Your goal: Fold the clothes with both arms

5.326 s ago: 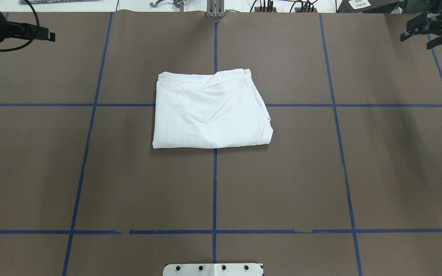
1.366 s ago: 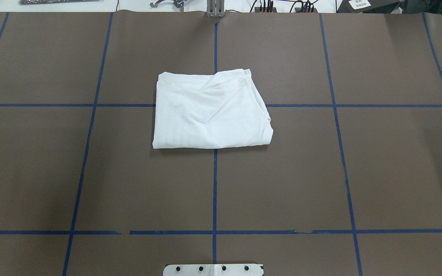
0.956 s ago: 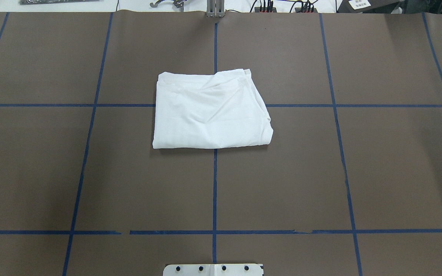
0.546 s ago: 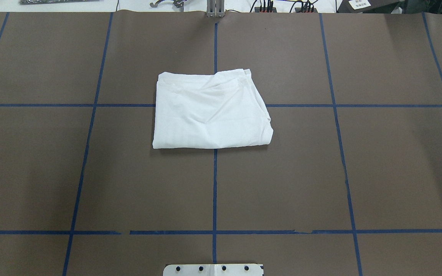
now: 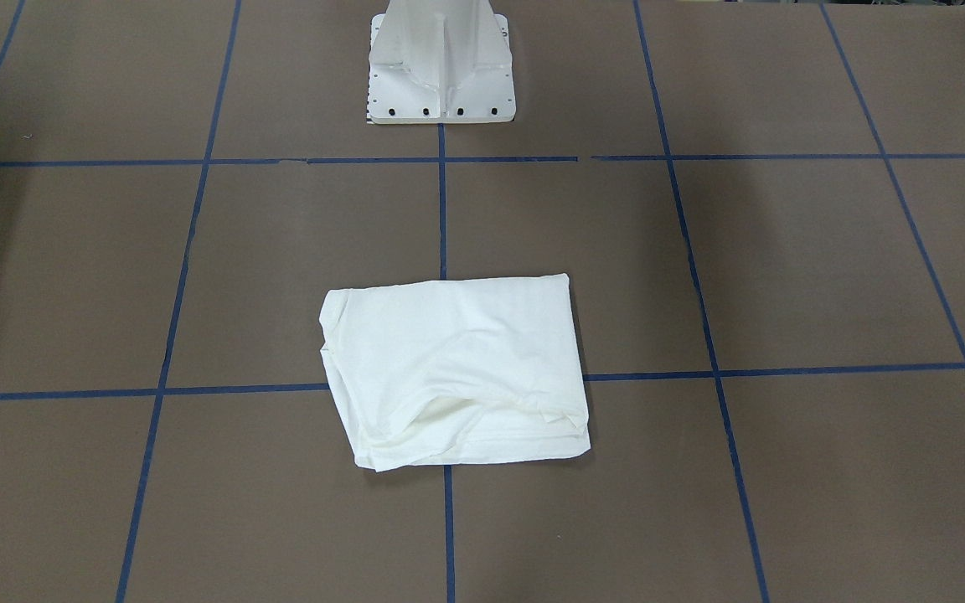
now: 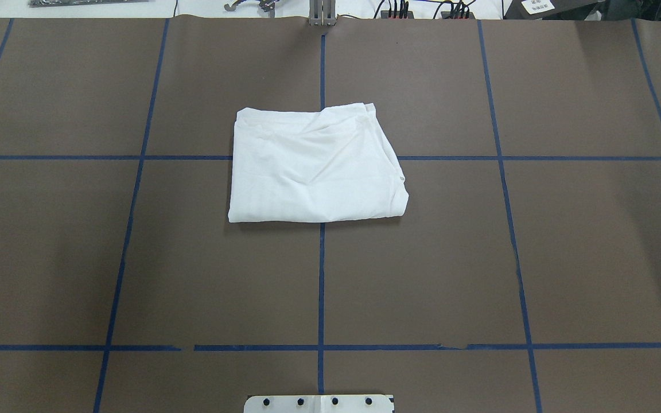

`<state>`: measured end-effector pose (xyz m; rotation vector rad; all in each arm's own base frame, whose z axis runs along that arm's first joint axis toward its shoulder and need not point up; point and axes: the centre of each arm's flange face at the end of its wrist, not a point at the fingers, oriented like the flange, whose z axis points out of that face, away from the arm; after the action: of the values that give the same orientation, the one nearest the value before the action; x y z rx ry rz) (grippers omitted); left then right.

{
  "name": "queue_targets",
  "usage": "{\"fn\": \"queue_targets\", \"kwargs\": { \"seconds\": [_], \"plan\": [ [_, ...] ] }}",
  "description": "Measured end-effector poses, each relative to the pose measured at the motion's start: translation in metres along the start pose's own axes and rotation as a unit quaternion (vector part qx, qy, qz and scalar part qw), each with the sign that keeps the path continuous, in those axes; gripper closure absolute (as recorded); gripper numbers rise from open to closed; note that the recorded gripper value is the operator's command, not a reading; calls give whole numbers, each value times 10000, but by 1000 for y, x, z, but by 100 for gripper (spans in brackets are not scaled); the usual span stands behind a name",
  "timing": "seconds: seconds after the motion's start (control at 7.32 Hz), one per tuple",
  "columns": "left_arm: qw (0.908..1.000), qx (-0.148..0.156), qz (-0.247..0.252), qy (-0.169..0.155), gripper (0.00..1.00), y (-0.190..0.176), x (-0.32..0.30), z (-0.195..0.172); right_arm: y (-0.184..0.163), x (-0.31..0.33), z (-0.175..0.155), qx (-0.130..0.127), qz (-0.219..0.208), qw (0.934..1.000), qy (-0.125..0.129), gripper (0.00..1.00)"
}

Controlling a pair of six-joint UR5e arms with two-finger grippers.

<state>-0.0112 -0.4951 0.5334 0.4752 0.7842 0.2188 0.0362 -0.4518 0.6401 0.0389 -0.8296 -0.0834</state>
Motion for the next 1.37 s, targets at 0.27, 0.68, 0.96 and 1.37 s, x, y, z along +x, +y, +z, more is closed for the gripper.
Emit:
{"fn": "queue_targets", "kwargs": {
  "seconds": [0.27, 0.68, 0.96, 1.37],
  "plan": [
    [9999, 64, 111, 20, 0, -6, -1, 9, 2, 0, 0, -7, 10, 10000, -40, 0],
    [9999, 93, 122, 52, 0, -6, 0, 10, 6, -2, 1, -18, 25, 9998, -208, 0],
    [9999, 97, 128, 35, 0, -7, 0, 11, 8, -5, -1, 5, 0, 9998, -223, 0],
    [9998, 110, 135, 42, 0, -8, 0, 10, 8, -8, -4, 36, -30, 9997, -225, 0]
  ]
}}
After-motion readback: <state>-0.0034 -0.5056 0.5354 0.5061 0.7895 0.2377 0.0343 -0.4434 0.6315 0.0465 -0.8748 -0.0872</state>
